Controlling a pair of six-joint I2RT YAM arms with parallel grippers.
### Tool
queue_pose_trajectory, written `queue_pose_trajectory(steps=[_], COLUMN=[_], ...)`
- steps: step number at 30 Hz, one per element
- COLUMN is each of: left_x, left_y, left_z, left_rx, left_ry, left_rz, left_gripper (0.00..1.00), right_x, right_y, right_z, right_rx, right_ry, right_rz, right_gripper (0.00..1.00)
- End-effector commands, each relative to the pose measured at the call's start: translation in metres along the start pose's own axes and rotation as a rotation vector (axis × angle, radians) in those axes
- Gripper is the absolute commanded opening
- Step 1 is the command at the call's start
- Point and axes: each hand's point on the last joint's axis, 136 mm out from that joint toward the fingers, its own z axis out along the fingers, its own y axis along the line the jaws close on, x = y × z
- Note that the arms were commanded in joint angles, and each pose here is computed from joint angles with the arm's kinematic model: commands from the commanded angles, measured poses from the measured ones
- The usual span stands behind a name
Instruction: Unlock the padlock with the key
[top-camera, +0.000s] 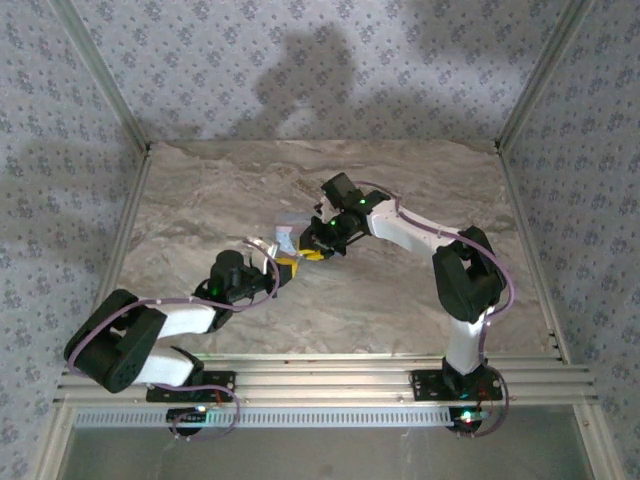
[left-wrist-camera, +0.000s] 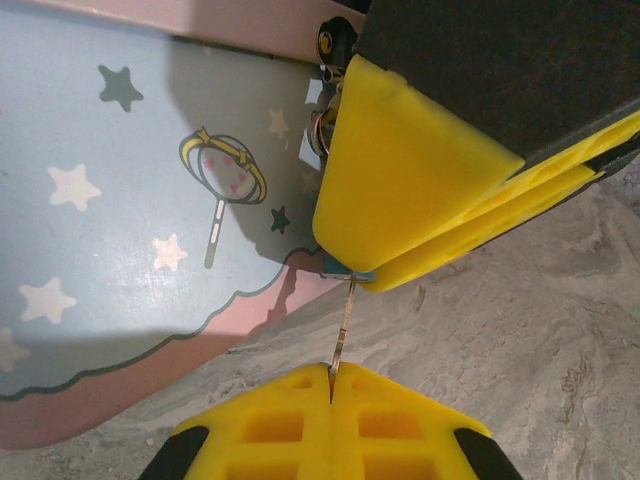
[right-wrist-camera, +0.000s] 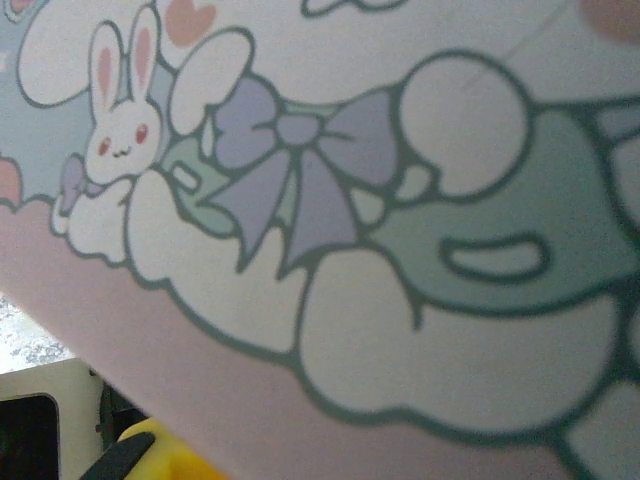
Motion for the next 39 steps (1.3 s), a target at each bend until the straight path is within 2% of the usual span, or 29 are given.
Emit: queue_pose_trajectory(steps=[1,11,19,27,39], left_x=[-0.011,-0.016,-0.029,-0.033,-0.031], left_y=[-0.005,-0.002,-0.005,-0.011,-0.010], left_z=[0.001,0.011,0.012,0.006,0.014], left_rx=[0.019,0.036,0.064,0.084,0.109], left_ry=[-0.049,-0.107,-0.164,-0.160,-0.150], left_rz=[0.006,-0.072,-0.103,-0.097,-0.165], left_gripper=[0.00,0.00,0.00,0.00,0.00], right_x=[0.004,0.005,0.008,0.006,0.011], right_y=[0.010,0.016,0.006,-0.001,0.011], right_z=[0.000,0.004,0.008,0.007,0.009], right_rx=[-0.045,-0.076,-0.013,0.032,-0.028], right_ry=[0.017,0.022,0.015,-0.011,-0.010], right_rz=[-0.006,0.010,0.005,-0.003,0.003], right_gripper=[0.00,0.00,0.00,0.00,0.00])
